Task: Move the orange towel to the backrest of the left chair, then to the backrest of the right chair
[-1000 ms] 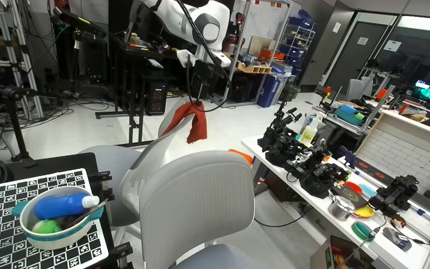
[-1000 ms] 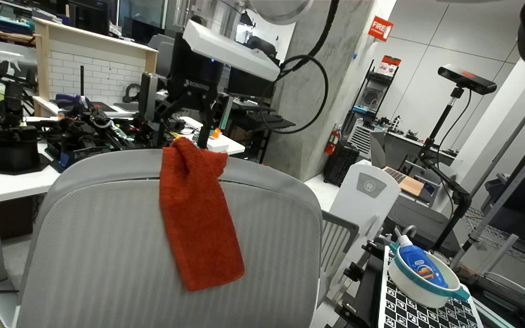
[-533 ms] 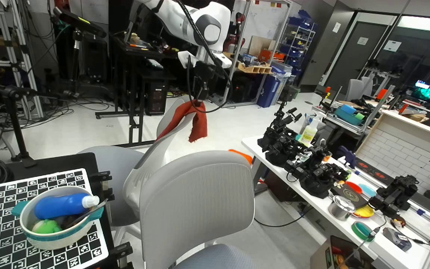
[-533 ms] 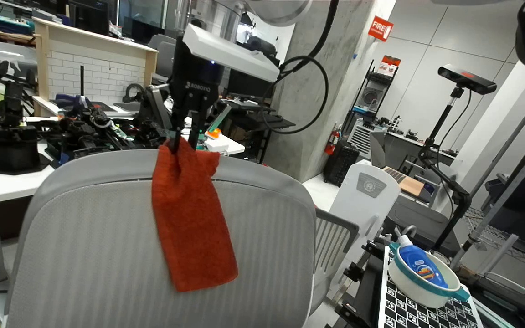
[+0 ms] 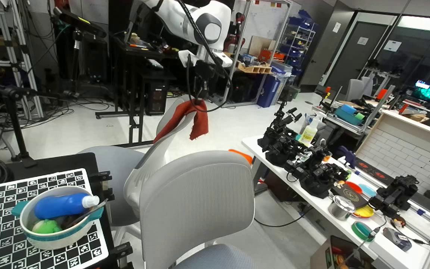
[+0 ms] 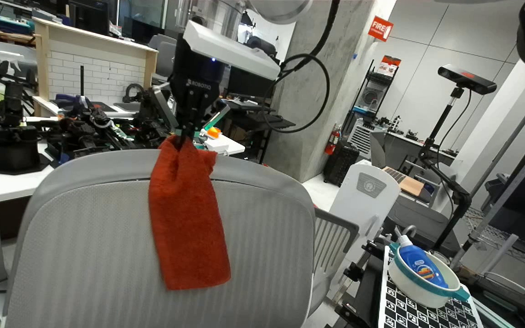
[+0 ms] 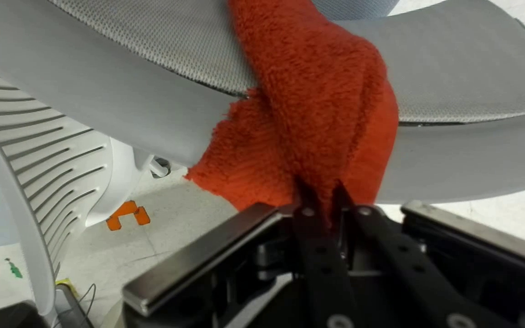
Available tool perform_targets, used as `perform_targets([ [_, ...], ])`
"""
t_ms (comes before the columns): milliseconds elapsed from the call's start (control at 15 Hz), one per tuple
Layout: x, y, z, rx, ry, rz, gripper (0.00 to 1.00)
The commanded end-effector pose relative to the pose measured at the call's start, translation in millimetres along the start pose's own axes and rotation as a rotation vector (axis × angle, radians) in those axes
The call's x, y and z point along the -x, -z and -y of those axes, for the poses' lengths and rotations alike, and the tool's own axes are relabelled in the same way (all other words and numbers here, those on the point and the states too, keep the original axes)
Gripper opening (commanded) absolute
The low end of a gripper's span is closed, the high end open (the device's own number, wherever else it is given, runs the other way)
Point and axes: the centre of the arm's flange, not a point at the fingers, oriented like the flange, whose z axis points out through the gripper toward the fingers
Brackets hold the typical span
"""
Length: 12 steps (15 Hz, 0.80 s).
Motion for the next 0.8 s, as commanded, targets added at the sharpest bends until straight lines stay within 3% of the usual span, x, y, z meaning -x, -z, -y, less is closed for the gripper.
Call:
perform_targets([
  [0, 1.3, 24.1, -15.7, -0.001, -0.032, -0.011, 0.02],
  [333, -8.8, 64.1, -46.8, -0.025, -0.089, -0.064, 0.02],
  [733, -52.0, 136.8, -116.2, -0.076, -0.217, -0.158, 0.02],
])
